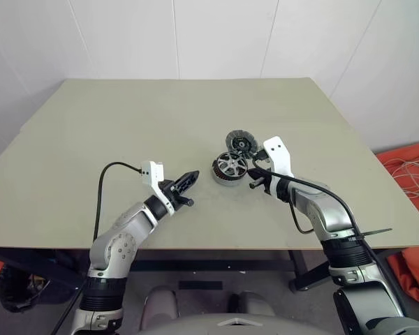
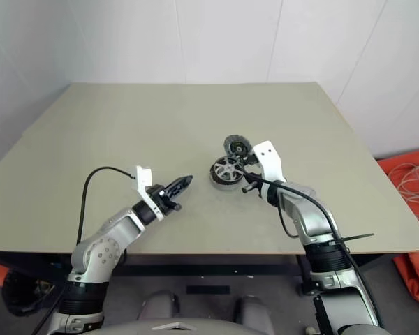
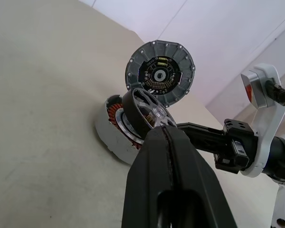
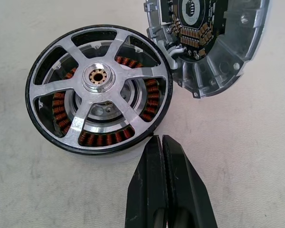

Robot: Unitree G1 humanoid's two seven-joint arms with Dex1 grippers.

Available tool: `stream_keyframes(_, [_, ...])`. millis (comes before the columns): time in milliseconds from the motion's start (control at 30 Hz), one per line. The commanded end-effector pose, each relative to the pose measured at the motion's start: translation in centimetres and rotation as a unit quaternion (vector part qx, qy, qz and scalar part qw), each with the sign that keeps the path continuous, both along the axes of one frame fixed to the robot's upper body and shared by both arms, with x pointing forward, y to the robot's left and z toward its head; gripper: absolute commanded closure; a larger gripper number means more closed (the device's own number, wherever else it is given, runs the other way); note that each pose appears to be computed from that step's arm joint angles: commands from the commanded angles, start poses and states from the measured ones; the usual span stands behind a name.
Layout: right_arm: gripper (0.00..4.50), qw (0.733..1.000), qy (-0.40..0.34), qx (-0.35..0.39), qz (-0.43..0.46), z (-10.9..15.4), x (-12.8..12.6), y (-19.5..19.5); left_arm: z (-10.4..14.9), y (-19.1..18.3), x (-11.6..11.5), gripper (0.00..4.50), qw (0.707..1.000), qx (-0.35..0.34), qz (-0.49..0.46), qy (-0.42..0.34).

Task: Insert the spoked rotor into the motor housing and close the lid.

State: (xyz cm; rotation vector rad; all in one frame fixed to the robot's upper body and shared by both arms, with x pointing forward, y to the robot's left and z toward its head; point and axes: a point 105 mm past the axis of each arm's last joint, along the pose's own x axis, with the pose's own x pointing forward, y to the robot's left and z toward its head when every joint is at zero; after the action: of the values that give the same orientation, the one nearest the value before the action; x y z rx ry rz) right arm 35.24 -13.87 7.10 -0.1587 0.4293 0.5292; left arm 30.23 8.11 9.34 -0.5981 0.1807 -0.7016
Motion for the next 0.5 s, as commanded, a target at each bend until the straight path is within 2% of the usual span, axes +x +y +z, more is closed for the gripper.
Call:
stream_keyframes(33, [4.5,0.999,-0.034,0.003,0.022,2.0,0.2,1.2,0.8,-0.2,0.1,4.48,1.0,-0.005,-0.002,-0.013])
stream_keyframes(300, [4.5,0.999,-0.03,-0.001,0.033,1.7,0.3,2.3,0.7,-0.1,0.1,4.48,1.0,-0.005,0.002,-0.01])
stream_keyframes(500, [4.5,0.999,-0.04,-0.006,0.017,1.8,0.5,1.3,0.7,-0.1,0.1,4.48,1.0,-0.004,0.003,-0.01])
